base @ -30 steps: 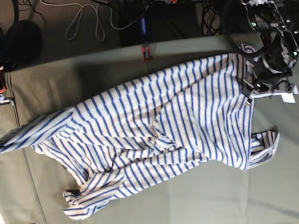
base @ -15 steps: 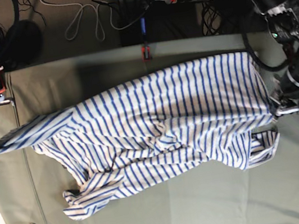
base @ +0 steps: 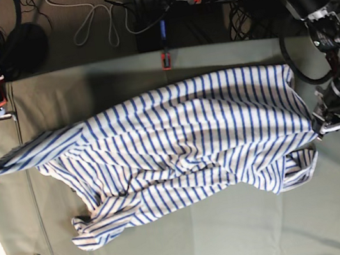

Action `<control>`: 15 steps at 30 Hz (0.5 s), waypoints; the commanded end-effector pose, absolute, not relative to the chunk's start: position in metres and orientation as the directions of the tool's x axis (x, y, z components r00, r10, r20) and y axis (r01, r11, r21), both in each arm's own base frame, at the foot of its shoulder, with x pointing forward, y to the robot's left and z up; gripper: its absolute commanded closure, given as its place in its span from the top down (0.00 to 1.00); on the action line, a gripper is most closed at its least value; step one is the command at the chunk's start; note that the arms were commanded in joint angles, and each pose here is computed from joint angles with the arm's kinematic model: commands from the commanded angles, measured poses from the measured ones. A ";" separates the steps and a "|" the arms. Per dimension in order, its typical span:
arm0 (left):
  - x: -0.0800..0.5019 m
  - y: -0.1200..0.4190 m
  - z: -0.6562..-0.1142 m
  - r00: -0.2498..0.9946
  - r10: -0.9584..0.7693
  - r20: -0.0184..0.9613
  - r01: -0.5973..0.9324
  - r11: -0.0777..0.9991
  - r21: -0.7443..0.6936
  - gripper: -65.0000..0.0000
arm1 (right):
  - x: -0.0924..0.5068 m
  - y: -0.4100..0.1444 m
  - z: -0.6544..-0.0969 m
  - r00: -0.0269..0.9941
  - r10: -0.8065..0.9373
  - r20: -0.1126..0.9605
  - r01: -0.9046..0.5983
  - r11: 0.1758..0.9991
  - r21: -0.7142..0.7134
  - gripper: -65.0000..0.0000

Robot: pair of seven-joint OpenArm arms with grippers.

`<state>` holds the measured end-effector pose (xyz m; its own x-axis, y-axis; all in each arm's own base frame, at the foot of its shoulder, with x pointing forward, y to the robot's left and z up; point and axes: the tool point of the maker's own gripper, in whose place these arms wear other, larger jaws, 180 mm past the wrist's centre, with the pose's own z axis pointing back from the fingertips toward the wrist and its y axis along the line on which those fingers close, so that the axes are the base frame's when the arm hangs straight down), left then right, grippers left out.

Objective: Layout the t-shirt on the table in an organized manner, then fold the t-shirt properly
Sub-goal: 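Pull the shirt edge with the left gripper to spread it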

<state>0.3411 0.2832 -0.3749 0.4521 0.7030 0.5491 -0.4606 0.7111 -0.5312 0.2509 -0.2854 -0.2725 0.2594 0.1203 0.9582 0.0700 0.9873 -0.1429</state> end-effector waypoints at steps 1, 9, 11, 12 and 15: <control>0.349 0.291 -0.361 0.420 0.697 0.581 -0.445 0.716 -0.537 0.03 | 0.254 -0.283 -0.257 0.203 0.134 0.970 0.058 0.987 -0.148 0.00; 0.330 0.292 -0.374 0.445 0.690 0.571 -0.463 0.723 -0.513 0.58 | 0.254 -0.283 -0.258 0.204 0.134 0.970 0.058 0.987 -0.148 0.00; 0.324 0.291 -0.378 0.453 0.689 0.566 -0.468 0.724 -0.508 0.59 | 0.254 -0.283 -0.257 0.203 0.134 0.970 0.058 0.987 -0.148 0.00; 0.323 0.292 -0.376 0.451 0.686 0.571 -0.465 0.727 -0.505 0.58 | 0.254 -0.283 -0.257 0.203 0.134 0.970 0.058 0.987 -0.148 0.00; 0.307 0.296 -0.371 0.443 0.673 0.592 -0.470 0.737 -0.486 0.57 | 0.254 -0.283 -0.257 0.203 0.134 0.970 0.058 0.987 -0.148 0.00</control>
<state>0.3003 0.2884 -0.3847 0.4695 0.6839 0.5584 -0.4865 0.7282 -0.4827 0.2503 -0.2854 -0.2732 0.2620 0.1199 0.9576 0.0698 0.9873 -0.1427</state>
